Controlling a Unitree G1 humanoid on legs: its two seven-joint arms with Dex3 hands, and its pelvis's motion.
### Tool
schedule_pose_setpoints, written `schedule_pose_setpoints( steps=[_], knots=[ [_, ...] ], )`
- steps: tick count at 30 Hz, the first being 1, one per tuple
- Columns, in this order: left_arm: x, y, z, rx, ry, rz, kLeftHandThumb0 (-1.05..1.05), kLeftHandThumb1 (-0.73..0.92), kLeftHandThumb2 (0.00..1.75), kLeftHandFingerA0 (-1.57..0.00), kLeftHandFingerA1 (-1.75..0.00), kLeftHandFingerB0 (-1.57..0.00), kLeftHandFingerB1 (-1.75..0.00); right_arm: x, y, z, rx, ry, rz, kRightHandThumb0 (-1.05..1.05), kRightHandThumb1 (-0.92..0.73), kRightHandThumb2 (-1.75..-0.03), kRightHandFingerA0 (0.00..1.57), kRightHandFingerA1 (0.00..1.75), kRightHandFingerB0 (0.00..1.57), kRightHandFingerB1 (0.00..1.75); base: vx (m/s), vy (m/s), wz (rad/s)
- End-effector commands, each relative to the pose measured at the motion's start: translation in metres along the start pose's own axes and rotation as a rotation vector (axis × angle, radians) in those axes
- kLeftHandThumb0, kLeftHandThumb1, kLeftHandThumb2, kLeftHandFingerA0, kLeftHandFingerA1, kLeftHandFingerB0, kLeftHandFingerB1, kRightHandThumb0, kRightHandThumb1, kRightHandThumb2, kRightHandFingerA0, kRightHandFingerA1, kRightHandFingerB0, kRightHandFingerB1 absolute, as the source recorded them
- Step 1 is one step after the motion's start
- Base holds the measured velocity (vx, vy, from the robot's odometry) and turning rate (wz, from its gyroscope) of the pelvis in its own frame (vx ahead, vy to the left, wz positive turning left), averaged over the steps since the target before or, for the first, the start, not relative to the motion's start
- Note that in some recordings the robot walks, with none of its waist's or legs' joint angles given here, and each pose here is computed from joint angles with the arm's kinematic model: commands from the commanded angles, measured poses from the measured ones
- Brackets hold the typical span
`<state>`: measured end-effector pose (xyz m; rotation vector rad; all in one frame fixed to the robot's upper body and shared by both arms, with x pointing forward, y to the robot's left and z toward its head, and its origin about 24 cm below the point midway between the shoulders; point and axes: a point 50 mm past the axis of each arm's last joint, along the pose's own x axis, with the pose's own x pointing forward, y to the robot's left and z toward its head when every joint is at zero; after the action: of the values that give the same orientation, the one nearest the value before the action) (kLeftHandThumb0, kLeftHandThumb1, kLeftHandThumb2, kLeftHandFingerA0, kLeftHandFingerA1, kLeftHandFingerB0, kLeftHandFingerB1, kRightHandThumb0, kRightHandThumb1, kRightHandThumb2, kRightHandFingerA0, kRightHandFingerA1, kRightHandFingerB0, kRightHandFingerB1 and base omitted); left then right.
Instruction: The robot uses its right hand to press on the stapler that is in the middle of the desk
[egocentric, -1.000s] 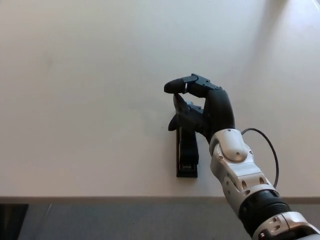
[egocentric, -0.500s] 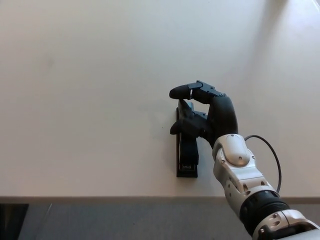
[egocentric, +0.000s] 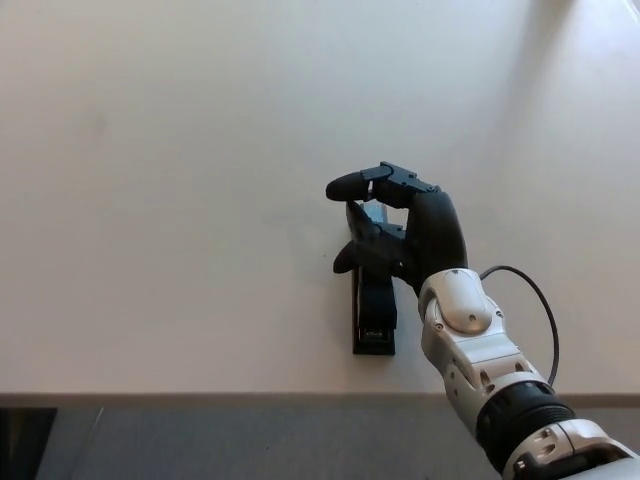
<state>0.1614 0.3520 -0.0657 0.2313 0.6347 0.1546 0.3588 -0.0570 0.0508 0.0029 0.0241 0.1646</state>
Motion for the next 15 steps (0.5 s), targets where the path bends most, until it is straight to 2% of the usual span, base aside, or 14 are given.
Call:
schedule_pose_setpoints(
  steps=[1, 4, 6, 9, 10, 12, 15],
  knots=[
    [-0.001, 0.009, 0.004, 0.044, -0.003, 0.027, -0.19, 0.87, 1.27, -0.01, -0.48, 0.0, -0.48, -0.014, 0.055, -0.018, 0.045, 0.09, 0.137, -0.17, -0.79, -0.72, 1.24, 1.21, 0.75, 1.14, 0.0, 0.0, 0.0],
    [-0.003, 0.006, -0.002, 0.045, 0.01, 0.021, -0.19, 0.88, 1.27, -0.01, -0.48, 0.0, -0.48, -0.029, 0.053, -0.046, 0.039, 0.198, 0.136, -0.15, -0.8, -0.7, 1.2, 1.21, 0.75, 1.15, 0.0, 0.0, 0.0],
    [-0.009, 0.004, -0.011, 0.045, 0.026, 0.015, -0.19, 0.87, 1.27, -0.01, -0.48, 0.0, -0.48, -0.047, 0.05, -0.073, 0.039, 0.289, 0.124, -0.15, -0.79, -0.7, 1.13, 1.3, 0.75, 1.18, 0.0, 0.0, 0.0],
    [-0.019, 0.001, -0.027, 0.055, 0.058, 0.002, -0.2, 0.87, 1.27, -0.01, -0.48, 0.0, -0.48, -0.077, 0.044, -0.11, 0.008, 0.435, 0.1, -0.17, -0.81, -0.64, 1.16, 1.24, 0.74, 1.13, 0.0, 0.0, 0.0],
    [-0.022, 0.001, -0.031, 0.058, 0.068, -0.002, -0.2, 0.87, 1.27, -0.01, -0.48, 0.0, -0.48, -0.085, 0.042, -0.119, 0.002, 0.464, 0.097, -0.17, -0.81, -0.64, 1.13, 1.2, 0.74, 1.02, 0.0, 0.0, 0.0],
    [-0.034, -0.001, -0.047, 0.066, 0.106, -0.013, -0.2, 0.87, 1.27, -0.01, -0.48, 0.0, -0.48, -0.107, 0.042, -0.138, -0.003, 0.527, 0.093, -0.19, -0.81, -0.64, 1.12, 1.23, 0.72, 1.07, 0.0, 0.0, 0.0],
    [-0.047, -0.003, -0.064, 0.075, 0.146, -0.026, -0.19, 0.88, 1.27, -0.01, -0.48, 0.0, -0.48, -0.137, 0.039, -0.16, -0.006, 0.614, 0.082, -0.19, -0.81, -0.64, 1.12, 1.21, 0.73, 1.06, 0.0, 0.0, 0.0]
  ],
)
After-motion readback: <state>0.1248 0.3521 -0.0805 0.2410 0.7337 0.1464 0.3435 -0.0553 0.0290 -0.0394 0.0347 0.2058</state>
